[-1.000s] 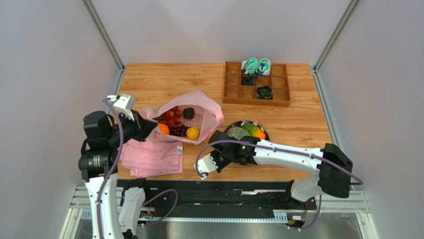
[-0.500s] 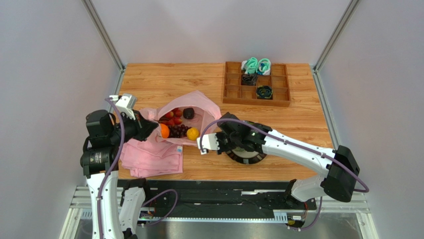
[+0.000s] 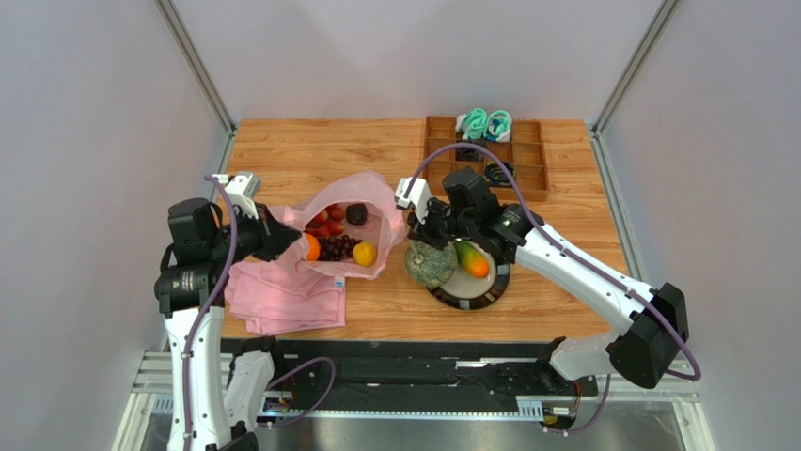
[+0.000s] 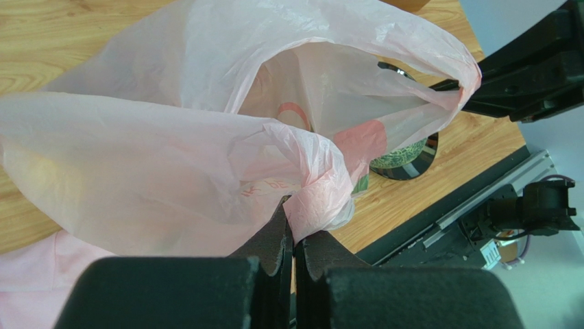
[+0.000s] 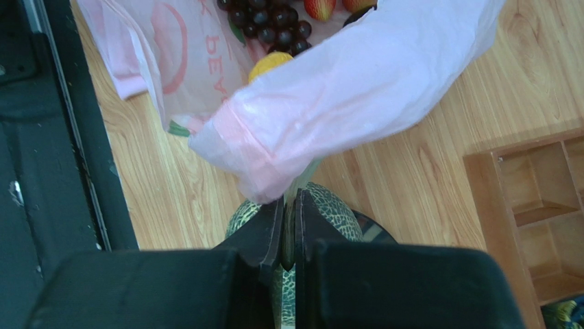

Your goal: Take the fake fruits out of the plastic bag

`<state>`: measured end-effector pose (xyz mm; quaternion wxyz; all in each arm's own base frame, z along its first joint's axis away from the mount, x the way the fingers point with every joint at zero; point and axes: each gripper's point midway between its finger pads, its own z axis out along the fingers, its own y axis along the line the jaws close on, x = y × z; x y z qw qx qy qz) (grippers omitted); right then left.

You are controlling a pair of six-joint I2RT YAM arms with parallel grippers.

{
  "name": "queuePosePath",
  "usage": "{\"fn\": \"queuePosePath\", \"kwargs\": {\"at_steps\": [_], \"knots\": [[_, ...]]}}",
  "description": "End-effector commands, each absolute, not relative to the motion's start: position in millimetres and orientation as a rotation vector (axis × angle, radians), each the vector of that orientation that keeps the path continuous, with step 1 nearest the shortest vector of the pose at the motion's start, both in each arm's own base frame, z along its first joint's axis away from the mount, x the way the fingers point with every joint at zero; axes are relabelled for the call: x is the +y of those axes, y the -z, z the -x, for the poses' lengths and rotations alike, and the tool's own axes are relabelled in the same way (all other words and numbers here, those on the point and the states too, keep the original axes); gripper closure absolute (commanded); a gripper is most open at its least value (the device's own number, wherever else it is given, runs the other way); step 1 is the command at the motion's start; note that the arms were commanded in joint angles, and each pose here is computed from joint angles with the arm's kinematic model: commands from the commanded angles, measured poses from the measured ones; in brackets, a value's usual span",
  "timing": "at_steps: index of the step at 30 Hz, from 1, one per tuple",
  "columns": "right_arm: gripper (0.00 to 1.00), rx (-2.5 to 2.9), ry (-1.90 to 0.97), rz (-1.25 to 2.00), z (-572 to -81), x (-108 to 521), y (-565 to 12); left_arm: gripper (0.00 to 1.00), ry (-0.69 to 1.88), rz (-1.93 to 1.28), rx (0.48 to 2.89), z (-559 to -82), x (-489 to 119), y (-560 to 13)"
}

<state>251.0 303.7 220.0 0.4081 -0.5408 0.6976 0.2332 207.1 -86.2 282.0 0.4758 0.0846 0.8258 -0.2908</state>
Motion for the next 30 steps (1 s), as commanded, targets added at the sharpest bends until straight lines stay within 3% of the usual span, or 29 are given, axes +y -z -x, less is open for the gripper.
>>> {"fn": "queuePosePath", "kwargs": {"at_steps": [1, 15, 26, 28, 29, 30], "knots": [[1.00, 1.687, -0.682, 1.243, -247.7, 309.8, -242.8, 1.00, 0.733, -0.230, 2.031, -211.8, -87.1, -286.0], [0.98, 1.921, -0.744, 0.947, -287.2, 270.5, -201.1, 1.00, 0.703, -0.246, 2.079, -227.1, -79.6, -286.3], [0.99, 1.871, -0.748, 0.693, -312.3, 247.2, -246.7, 1.00, 0.710, -0.244, 2.111, -229.4, -78.5, -281.3], [0.87, 1.915, -0.713, 0.662, -308.1, 236.5, -232.2, 1.00, 0.726, -0.244, 2.113, -230.3, -79.9, -279.6], [0.70, 1.916, -0.709, 0.661, -303.7, 232.7, -231.2, 1.00, 0.732, -0.238, 2.114, -230.8, -80.2, -279.4], [0.63, 1.951, -0.707, 0.671, -296.8, 229.8, -220.9, 1.00, 0.738, -0.238, 2.114, -230.9, -80.8, -279.2]]}}
